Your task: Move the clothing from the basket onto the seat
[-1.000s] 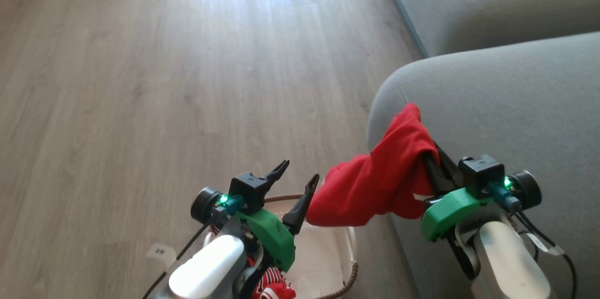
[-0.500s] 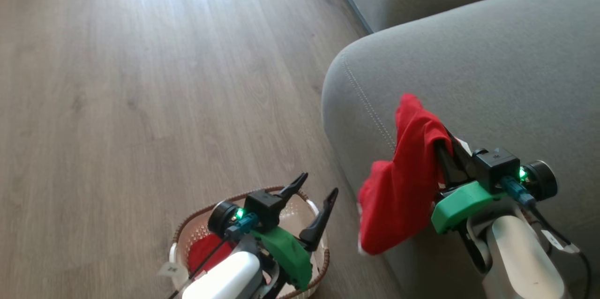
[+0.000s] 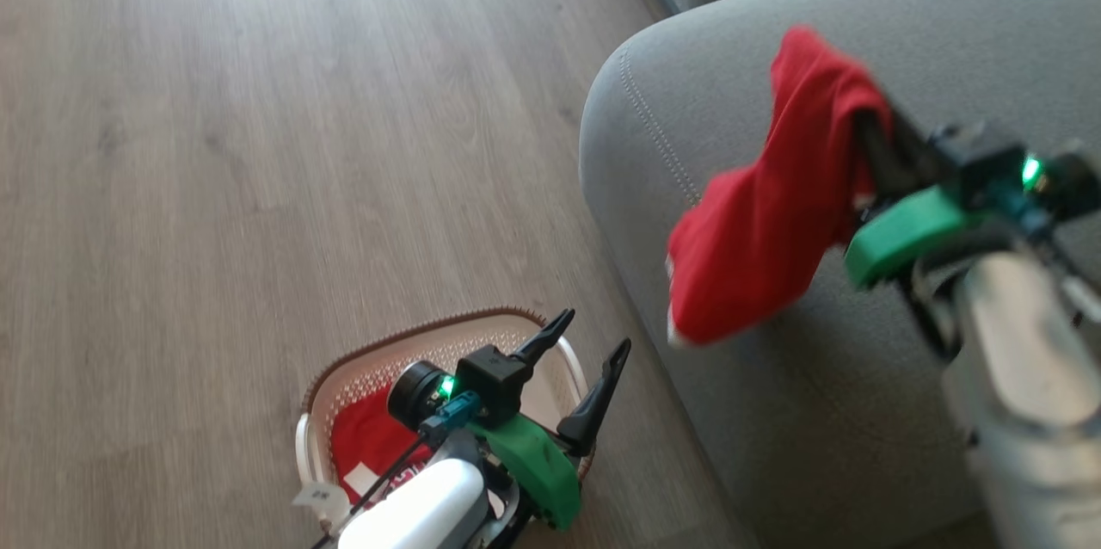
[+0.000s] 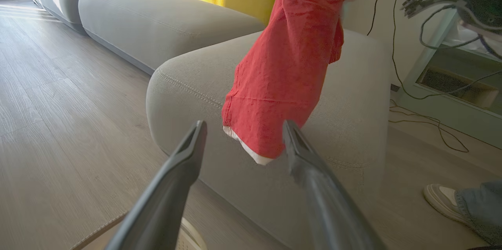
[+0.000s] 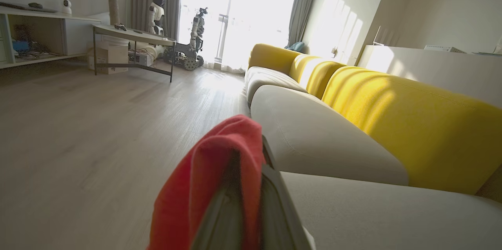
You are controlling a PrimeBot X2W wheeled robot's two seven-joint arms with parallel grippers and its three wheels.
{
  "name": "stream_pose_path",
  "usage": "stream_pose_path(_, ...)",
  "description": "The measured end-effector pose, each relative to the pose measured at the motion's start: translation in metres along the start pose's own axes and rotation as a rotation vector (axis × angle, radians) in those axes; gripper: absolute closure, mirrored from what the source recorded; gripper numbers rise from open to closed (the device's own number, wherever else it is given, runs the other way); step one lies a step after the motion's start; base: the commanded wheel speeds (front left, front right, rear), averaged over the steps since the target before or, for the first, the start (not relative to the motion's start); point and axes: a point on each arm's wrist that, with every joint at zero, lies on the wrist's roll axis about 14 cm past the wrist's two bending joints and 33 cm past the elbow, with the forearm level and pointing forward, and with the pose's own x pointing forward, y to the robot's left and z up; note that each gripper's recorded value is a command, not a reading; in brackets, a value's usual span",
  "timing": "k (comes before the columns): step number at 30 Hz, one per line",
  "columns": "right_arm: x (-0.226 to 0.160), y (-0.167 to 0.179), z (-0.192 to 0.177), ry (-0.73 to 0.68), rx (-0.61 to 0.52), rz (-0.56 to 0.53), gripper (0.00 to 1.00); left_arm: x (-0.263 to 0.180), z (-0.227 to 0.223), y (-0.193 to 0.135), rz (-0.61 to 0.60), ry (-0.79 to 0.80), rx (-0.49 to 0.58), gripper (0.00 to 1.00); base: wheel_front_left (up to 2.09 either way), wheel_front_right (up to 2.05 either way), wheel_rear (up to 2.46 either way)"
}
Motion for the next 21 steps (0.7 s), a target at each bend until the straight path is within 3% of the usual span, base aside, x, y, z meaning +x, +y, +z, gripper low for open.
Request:
stream_pose_path(13, 0.135, -0.081, 0.070, -0.084, -0.215, -0.103, 1.00, 0.019, -0.003, 0.052, 0.031, -0.024, 0.000, 0.00, 0.00, 0.00, 0.00)
stream_pose_path(17, 0.167, -0.098, 0.060, -0.058, -0.234, -0.147, 1.00, 0.024, -0.012, 0.067, 0.037, -0.016, -0.008, 0.00, 0.00, 0.00, 0.00)
stream_pose_path(21, 0.186, -0.107, 0.020, 0.014, -0.223, -0.185, 1.00, 0.027, -0.023, 0.081, 0.039, 0.002, -0.001, 0.00, 0.00, 0.00, 0.00)
